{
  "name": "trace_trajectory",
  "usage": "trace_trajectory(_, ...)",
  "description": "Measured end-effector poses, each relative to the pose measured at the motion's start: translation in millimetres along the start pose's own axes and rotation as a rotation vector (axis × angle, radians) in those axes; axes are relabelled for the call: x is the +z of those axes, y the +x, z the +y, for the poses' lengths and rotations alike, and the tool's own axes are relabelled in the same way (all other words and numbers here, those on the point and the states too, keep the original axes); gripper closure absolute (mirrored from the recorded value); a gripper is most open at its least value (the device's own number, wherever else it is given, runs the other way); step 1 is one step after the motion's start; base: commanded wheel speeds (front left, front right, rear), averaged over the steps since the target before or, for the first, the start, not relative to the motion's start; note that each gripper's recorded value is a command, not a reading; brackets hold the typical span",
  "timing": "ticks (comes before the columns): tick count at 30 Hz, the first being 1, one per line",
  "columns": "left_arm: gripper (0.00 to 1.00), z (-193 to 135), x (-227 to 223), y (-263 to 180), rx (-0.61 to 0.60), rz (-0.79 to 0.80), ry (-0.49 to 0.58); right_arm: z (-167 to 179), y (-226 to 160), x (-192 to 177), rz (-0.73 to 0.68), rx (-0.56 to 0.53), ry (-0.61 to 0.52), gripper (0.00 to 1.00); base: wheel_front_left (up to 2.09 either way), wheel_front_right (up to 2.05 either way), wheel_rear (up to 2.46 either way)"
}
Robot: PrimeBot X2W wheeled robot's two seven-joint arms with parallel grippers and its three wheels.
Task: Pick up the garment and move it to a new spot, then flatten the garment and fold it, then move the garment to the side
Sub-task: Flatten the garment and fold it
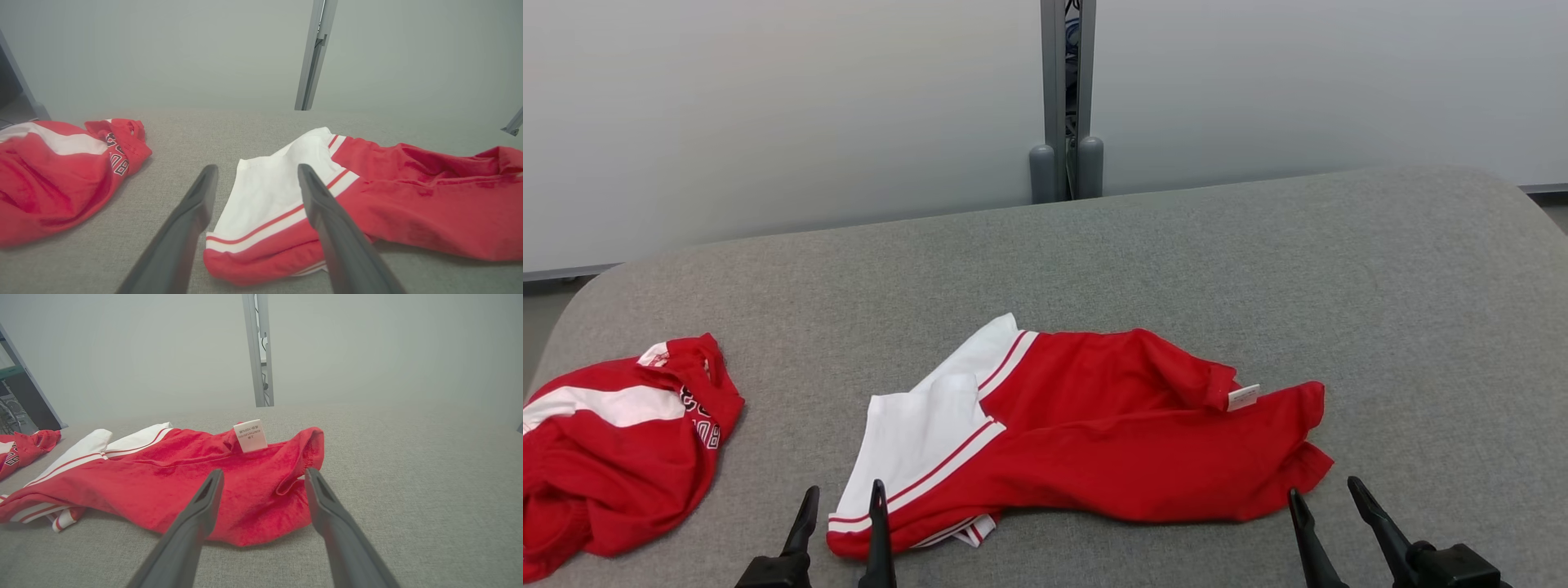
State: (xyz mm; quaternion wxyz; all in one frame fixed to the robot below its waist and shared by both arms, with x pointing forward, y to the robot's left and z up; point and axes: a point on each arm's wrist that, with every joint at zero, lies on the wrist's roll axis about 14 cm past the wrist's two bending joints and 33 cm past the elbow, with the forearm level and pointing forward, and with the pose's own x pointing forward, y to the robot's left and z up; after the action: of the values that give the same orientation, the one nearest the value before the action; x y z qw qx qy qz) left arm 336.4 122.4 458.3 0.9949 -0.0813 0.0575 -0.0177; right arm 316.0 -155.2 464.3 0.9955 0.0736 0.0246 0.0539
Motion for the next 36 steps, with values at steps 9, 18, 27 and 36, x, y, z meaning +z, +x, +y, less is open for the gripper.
trace_trajectory(9,0.0,3,2,37,-0.029,0.034,-0.035,0,6,-5,0.02,0.004,-0.004,0.0,0.0,0.0,0.0)
trace_trajectory(18,0.0,5,-11,95,-0.202,0.32,-0.025,-4,25,-9,0.04,0.001,-0.017,0.0,0.0,0.0,0.0)
trace_trajectory(27,0.0,9,-57,123,-0.256,0.585,0.069,-19,37,-23,0.085,-0.051,0.022,0.0,0.0,0.0,0.0)
trace_trajectory(36,0.0,8,-83,136,-0.24,0.639,0.121,-28,41,-32,0.113,-0.076,0.025,0.0,0.0,0.0,0.0)
